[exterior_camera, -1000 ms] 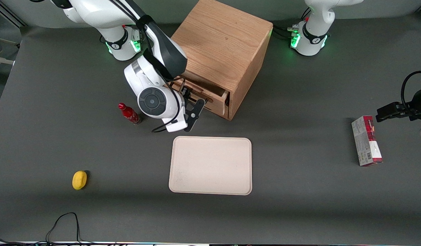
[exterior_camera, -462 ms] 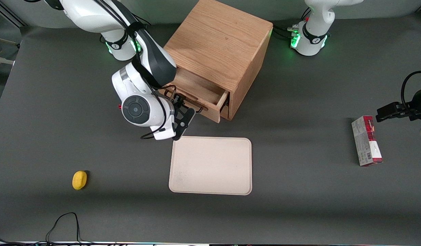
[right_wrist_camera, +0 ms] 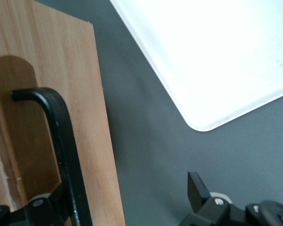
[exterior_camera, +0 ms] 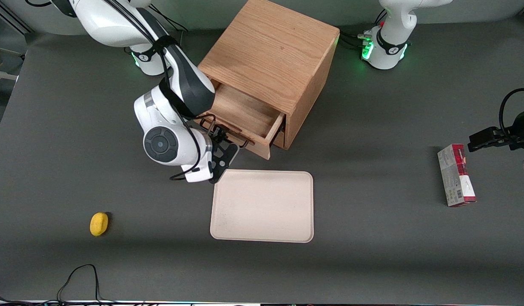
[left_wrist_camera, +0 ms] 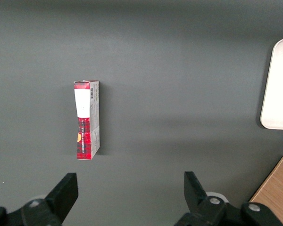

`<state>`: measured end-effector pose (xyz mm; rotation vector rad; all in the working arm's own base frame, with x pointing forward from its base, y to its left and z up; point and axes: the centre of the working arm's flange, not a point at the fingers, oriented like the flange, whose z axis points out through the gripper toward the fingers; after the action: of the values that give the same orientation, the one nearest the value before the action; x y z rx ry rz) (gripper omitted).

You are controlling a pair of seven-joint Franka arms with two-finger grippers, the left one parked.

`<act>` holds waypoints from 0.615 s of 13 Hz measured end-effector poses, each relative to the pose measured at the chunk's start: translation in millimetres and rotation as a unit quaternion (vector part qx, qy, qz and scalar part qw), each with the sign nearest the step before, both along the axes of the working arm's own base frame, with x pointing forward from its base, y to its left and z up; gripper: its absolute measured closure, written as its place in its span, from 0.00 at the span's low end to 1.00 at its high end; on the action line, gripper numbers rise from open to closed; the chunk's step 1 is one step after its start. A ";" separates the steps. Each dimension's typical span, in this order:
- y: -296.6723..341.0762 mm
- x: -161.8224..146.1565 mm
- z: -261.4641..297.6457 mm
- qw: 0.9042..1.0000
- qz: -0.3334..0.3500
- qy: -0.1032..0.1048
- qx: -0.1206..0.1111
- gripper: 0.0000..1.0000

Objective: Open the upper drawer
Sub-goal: 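Pull the upper drawer handle outward with the right gripper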

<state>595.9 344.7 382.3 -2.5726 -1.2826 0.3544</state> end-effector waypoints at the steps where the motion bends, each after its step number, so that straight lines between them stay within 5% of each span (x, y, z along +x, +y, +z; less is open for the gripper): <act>1: -1.8 5.8 1.7 1.000 -0.001 -0.005 0.003 0.00; 8: -19.5 33.3 4.1 1.000 -0.018 -0.021 0.008 0.00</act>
<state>629.2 325.2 386.4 -2.5993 -1.2454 0.2845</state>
